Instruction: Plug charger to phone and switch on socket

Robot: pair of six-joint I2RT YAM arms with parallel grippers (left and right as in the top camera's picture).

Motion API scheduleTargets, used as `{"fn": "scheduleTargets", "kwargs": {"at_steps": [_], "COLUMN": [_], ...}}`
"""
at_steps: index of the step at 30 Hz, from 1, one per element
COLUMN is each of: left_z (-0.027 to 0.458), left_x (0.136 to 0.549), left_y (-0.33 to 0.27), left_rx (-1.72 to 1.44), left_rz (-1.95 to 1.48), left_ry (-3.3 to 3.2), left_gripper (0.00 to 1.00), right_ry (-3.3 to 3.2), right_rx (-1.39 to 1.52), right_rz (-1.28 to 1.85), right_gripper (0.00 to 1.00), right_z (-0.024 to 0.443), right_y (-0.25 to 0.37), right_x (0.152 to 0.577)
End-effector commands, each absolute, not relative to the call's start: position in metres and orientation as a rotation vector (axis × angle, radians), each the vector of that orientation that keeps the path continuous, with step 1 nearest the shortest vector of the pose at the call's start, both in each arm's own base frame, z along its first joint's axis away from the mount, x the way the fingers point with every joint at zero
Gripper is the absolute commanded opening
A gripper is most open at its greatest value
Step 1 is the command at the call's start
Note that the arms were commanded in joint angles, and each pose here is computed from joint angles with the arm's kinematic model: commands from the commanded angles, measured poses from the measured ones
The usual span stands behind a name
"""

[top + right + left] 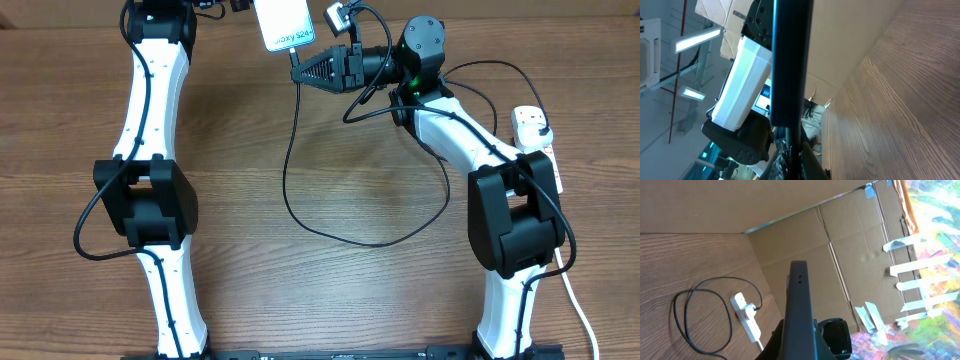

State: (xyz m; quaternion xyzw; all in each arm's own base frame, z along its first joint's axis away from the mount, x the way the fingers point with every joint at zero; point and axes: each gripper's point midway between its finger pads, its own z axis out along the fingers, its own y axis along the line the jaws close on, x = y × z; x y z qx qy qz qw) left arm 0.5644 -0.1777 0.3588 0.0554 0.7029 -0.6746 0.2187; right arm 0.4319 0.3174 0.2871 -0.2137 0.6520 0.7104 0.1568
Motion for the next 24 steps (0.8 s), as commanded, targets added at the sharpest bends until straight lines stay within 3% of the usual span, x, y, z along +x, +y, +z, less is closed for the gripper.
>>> {"fn": "scheduleTargets", "kwargs": {"at_steps": [1,24], "left_z": [0.3624,0.3623], "left_x": [0.5502,0.5495], "left_y": [-0.1911,-0.1912], "left_rx": [0.263,0.282], "left_rz": [-1.897,-1.890], "left_ry": [1.948,1.941], "left_gripper": [0.04,0.04], "right_ry": [1.815,1.786], "right_rx": [-0.486,-0.412], "right_rz": [1.982,1.987], "right_gripper": [0.04,0.04], "right_z": [0.2988,0.3073], "right_y": [0.3099,0.3086], "right_x": [0.4535,0.4609]}}
